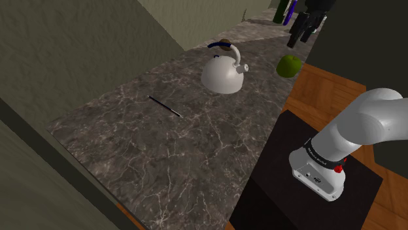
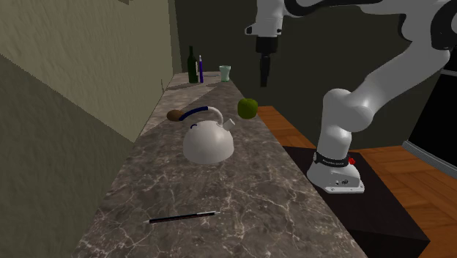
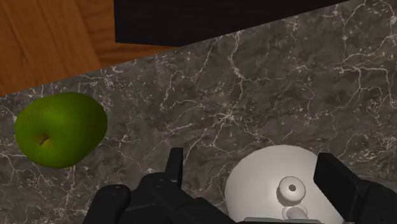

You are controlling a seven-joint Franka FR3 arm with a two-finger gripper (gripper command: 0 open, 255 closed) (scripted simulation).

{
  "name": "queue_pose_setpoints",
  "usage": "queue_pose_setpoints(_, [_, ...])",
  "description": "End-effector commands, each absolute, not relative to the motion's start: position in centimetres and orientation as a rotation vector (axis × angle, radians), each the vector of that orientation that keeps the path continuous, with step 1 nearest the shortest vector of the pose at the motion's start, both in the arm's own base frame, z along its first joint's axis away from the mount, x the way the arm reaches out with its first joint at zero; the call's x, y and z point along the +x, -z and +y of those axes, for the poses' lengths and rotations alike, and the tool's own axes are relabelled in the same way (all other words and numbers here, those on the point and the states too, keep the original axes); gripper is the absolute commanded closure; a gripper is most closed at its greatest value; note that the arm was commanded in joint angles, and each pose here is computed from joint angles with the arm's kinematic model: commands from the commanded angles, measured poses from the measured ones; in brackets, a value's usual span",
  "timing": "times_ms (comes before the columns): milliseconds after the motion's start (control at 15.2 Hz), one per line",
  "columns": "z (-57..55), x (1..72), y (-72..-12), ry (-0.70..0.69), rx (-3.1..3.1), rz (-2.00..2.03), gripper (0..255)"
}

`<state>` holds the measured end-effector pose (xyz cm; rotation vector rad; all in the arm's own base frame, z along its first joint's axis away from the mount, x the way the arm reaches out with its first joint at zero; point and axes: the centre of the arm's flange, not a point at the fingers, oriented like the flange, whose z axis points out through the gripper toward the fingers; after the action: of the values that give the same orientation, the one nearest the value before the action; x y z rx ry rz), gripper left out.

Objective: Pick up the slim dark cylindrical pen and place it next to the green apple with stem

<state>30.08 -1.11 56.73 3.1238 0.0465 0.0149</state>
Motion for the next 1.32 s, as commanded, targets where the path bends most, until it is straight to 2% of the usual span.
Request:
queue_pose_setpoints(0, [-1.1,30.1,-56.7,-0.015,3.124,0.047,0])
queue_pose_setpoints(1254, [20.2,36.9,-46.1,0.024,3.146,0.26,0])
